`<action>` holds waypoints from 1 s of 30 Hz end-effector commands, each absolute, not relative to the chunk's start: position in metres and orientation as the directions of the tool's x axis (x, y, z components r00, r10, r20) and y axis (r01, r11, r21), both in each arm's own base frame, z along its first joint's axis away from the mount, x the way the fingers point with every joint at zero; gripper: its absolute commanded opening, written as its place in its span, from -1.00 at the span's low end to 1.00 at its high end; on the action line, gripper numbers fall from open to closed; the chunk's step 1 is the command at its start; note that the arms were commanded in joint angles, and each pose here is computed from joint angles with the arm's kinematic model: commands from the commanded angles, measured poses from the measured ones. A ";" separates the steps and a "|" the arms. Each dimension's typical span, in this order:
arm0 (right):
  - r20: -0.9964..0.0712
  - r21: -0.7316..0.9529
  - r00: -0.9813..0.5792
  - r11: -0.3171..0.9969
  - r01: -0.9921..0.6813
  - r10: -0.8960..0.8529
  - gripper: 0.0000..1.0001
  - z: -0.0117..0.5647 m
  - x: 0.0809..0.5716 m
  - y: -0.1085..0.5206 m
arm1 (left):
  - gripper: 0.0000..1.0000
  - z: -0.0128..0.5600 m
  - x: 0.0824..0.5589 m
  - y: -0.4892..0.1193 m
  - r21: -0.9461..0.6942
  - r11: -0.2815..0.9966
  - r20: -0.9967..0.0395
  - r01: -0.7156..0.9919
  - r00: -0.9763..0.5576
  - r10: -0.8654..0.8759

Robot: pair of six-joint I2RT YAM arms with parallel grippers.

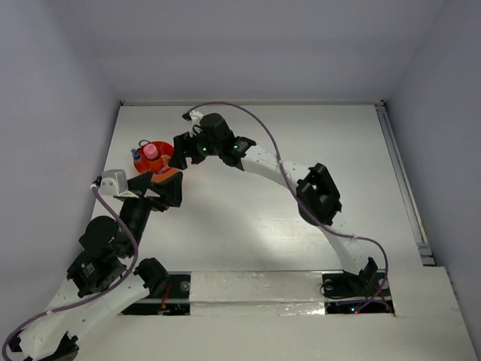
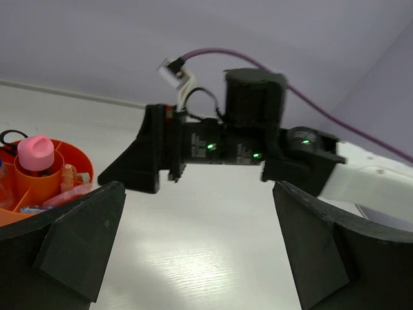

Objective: Sort the stationery into containers
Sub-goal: Place the pen in the storage box, then reset both arms

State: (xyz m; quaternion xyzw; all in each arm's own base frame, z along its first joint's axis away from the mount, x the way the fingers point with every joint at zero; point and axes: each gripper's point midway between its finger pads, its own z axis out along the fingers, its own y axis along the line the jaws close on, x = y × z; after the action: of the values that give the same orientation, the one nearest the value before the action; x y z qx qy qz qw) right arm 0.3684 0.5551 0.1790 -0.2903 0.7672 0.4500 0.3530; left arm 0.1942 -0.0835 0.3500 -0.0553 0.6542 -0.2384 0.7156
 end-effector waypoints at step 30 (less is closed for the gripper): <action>-0.923 0.369 0.081 0.924 -0.102 0.377 1.00 0.340 0.242 0.095 | 0.98 0.416 0.197 -0.101 -0.424 0.823 -0.864 0.378 0.103 -0.493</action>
State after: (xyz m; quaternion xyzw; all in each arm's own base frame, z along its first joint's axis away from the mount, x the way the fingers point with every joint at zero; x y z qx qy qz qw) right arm 0.2328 0.1161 0.3803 0.0682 0.6237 0.2376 0.7416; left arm 0.2072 -0.1107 0.3897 -0.0344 0.6496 -0.2648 0.7118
